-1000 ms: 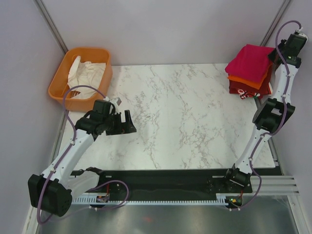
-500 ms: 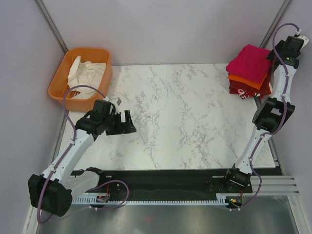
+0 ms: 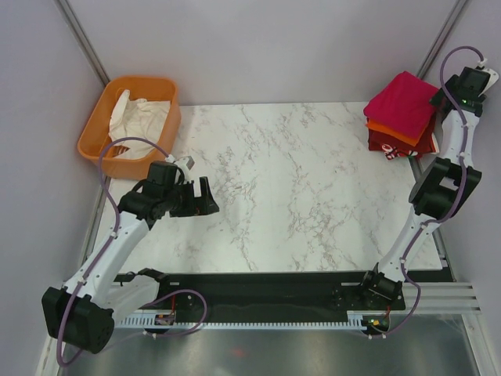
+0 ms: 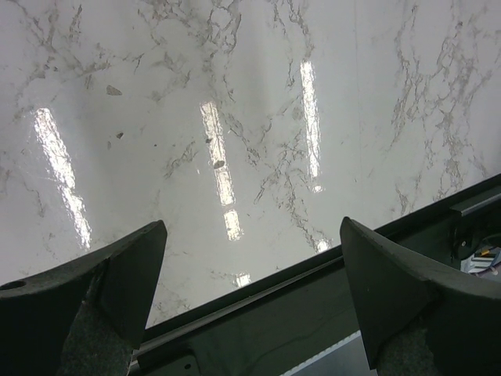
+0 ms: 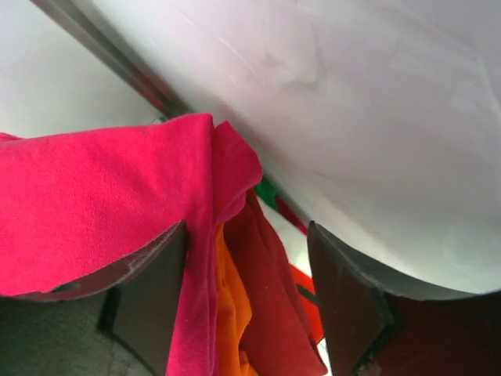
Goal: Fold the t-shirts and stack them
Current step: Neatly place the folded tshirt to the corner
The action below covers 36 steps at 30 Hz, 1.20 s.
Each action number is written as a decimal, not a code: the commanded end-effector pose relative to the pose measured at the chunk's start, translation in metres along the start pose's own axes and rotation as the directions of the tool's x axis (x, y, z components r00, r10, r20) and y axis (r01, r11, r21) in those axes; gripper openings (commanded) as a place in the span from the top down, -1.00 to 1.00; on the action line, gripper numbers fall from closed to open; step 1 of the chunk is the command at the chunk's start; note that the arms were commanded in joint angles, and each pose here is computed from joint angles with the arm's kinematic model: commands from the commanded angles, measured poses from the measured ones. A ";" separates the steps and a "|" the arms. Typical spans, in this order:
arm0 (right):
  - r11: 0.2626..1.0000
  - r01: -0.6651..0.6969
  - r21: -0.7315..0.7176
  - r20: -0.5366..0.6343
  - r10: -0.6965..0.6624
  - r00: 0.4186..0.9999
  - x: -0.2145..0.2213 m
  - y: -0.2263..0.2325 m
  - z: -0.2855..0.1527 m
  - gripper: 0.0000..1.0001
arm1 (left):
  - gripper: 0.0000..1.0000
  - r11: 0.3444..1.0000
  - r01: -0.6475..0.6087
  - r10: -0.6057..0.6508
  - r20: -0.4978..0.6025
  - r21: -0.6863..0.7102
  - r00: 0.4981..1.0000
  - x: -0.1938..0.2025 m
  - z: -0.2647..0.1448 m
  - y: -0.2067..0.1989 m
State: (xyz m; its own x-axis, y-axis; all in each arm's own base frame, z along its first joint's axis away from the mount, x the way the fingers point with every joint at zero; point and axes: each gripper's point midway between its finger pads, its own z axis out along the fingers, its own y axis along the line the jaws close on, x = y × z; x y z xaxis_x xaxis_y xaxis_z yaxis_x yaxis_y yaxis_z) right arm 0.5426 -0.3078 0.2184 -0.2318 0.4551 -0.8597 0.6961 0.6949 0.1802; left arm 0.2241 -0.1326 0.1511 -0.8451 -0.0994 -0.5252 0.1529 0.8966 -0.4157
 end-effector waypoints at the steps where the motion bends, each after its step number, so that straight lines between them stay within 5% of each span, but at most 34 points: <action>1: 0.923 -0.310 0.226 0.131 0.287 0.949 -0.049 -0.127 -0.003 -0.44 | -0.99 1.000 -0.008 0.007 0.039 0.006 0.999 -0.006 -0.002 -0.003; 8: 0.936 -0.323 0.140 0.297 0.271 0.916 -0.129 -0.110 -0.075 -0.75 | -1.00 1.000 -0.010 0.010 0.047 0.009 0.999 -0.007 -0.004 -0.004; 15: 0.930 -0.351 0.108 0.380 0.287 0.879 -0.160 -0.107 -0.144 -0.78 | -1.00 1.000 -0.013 0.012 0.055 0.014 0.998 -0.007 -0.006 -0.005; 23: 0.946 -0.280 -0.163 0.468 0.324 0.822 -0.194 -0.040 -0.273 -0.79 | -1.00 1.000 -0.023 0.021 0.076 0.018 0.997 -0.010 -0.010 -0.006; 28: 0.814 -0.056 -0.578 0.385 0.333 0.861 -0.147 0.067 -0.359 -0.84 | -1.00 0.995 -0.065 0.057 0.122 0.070 0.991 -0.018 -0.023 -0.019; 31: 0.761 -0.042 -0.647 0.297 0.302 0.906 -0.090 0.098 -0.382 -0.93 | -1.00 0.993 -0.074 0.055 0.182 0.097 0.982 -0.027 -0.034 -0.027; 36: 0.814 -0.026 -0.580 0.145 0.135 0.980 0.018 0.101 -0.365 -0.96 | -1.00 0.992 0.032 -0.067 0.309 0.119 0.949 -0.043 -0.051 -0.032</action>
State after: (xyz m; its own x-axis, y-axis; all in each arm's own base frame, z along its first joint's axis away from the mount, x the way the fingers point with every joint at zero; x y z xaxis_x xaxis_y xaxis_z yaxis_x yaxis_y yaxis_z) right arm 0.3577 -0.0396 0.4551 0.1140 0.4669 -0.8769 0.1157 0.8704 0.4785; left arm 0.2184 -0.1333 0.1958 -0.7415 -0.1738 -0.6481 0.2009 0.8640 -0.4616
